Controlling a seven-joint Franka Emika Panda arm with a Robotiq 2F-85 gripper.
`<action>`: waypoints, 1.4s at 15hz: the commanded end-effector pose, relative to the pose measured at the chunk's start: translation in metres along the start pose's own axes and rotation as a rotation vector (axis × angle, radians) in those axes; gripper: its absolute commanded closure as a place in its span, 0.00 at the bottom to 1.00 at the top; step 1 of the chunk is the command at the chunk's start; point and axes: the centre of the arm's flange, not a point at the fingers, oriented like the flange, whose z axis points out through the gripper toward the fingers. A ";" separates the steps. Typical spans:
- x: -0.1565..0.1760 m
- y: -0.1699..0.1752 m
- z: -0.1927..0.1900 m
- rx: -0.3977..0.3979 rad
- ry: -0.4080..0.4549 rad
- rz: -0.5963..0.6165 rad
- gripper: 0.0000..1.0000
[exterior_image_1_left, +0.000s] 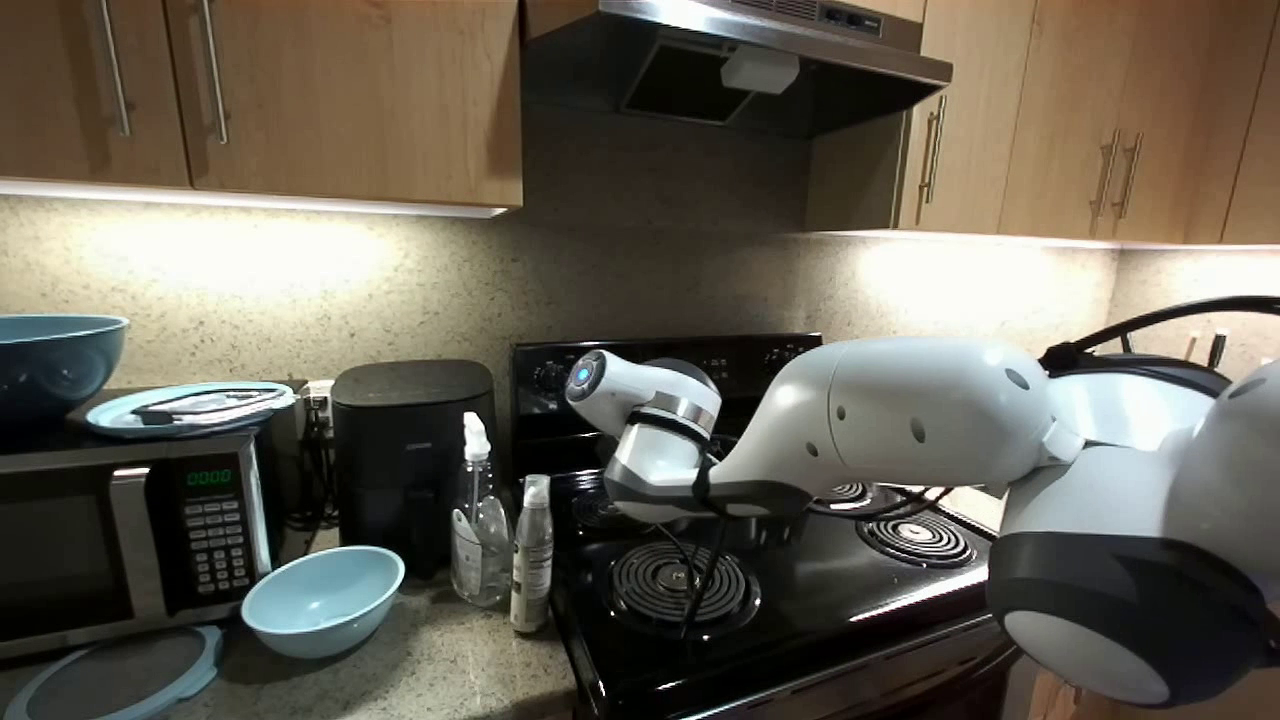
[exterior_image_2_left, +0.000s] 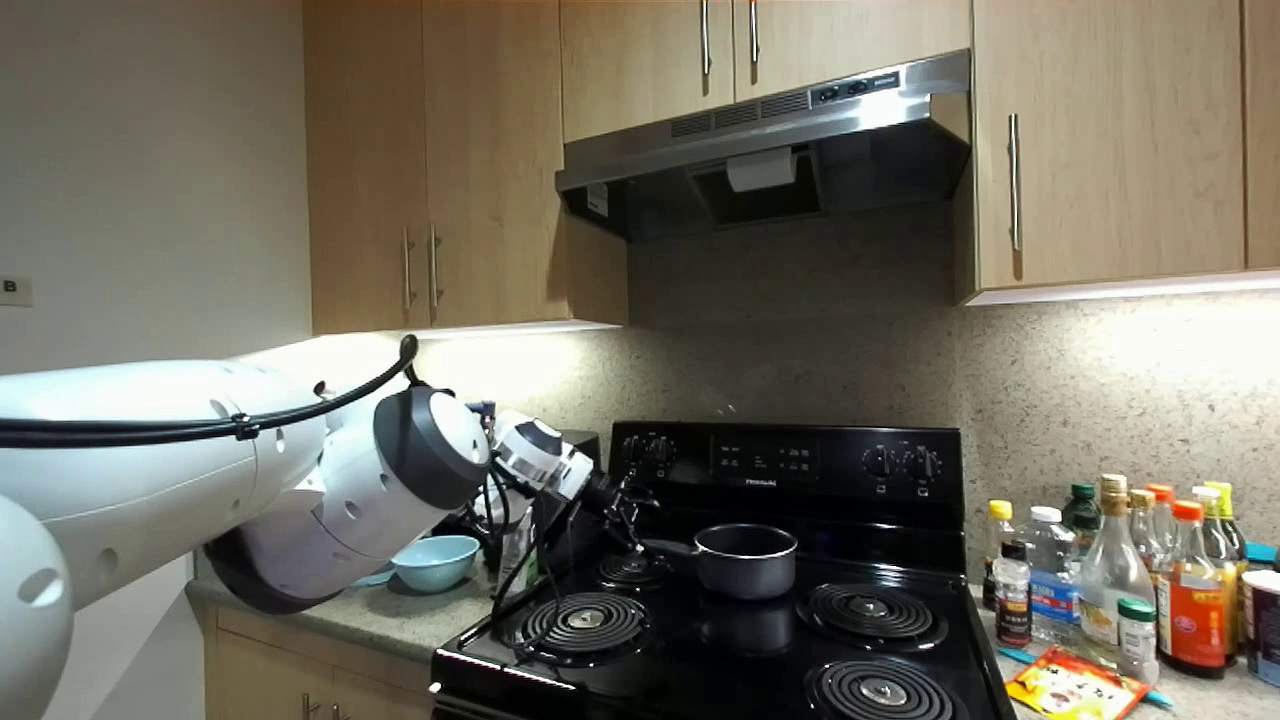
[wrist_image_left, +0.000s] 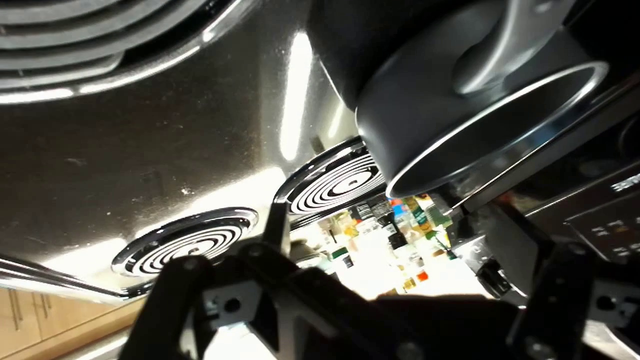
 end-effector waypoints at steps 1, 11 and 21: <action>0.054 0.030 0.019 -0.078 -0.048 0.168 0.00; 0.051 -0.020 0.061 -0.089 -0.121 0.250 0.00; 0.078 -0.061 0.120 -0.110 -0.453 0.130 0.00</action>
